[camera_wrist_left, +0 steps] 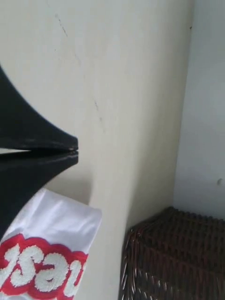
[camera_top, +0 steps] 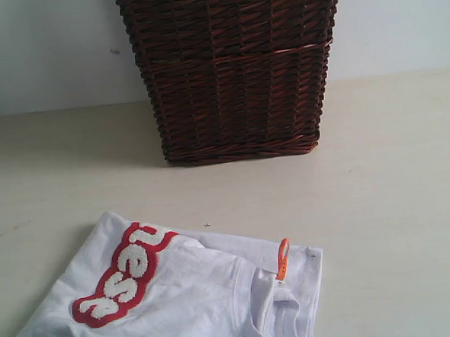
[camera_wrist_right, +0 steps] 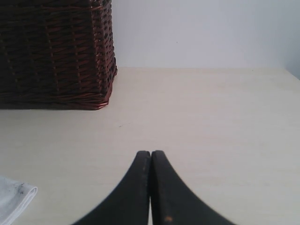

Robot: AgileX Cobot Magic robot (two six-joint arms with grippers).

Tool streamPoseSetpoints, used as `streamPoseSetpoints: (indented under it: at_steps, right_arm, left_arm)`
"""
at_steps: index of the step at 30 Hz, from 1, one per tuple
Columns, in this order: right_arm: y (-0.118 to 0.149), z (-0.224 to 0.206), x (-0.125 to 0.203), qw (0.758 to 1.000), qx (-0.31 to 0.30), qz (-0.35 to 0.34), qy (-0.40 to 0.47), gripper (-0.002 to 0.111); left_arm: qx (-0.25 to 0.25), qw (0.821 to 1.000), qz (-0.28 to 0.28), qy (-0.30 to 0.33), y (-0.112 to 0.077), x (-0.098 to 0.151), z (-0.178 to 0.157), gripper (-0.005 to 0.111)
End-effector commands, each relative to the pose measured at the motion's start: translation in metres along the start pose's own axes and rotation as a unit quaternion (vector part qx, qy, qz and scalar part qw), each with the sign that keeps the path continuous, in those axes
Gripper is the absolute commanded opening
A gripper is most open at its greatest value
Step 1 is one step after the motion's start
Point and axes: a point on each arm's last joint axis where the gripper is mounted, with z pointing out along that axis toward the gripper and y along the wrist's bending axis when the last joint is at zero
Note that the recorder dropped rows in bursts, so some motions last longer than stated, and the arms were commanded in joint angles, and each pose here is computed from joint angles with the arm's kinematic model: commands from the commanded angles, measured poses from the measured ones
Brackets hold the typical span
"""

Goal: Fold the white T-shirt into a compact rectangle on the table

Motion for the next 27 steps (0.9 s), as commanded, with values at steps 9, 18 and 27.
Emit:
streamPoseSetpoints:
  at_steps: [9, 18, 27]
  right_arm:
    - [-0.0005, 0.0001, 0.0008, 1.0, 0.004, -0.004, -0.004, 0.0]
    - [-0.0005, 0.0001, 0.0008, 1.0, 0.004, -0.004, -0.004, 0.0]
    - [-0.0024, 0.0001, 0.0032, 0.999, 0.014, -0.052, 0.01, 0.0]
  left_arm:
    - [-0.017, 1.0, -0.026, 0.003, 0.0031, 0.0003, 0.0003, 0.0]
    - [-0.017, 1.0, -0.025, 0.003, 0.0032, 0.0002, 0.0003, 0.0]
    - [-0.017, 1.0, -0.025, 0.003, 0.0032, 0.0002, 0.0003, 0.0]
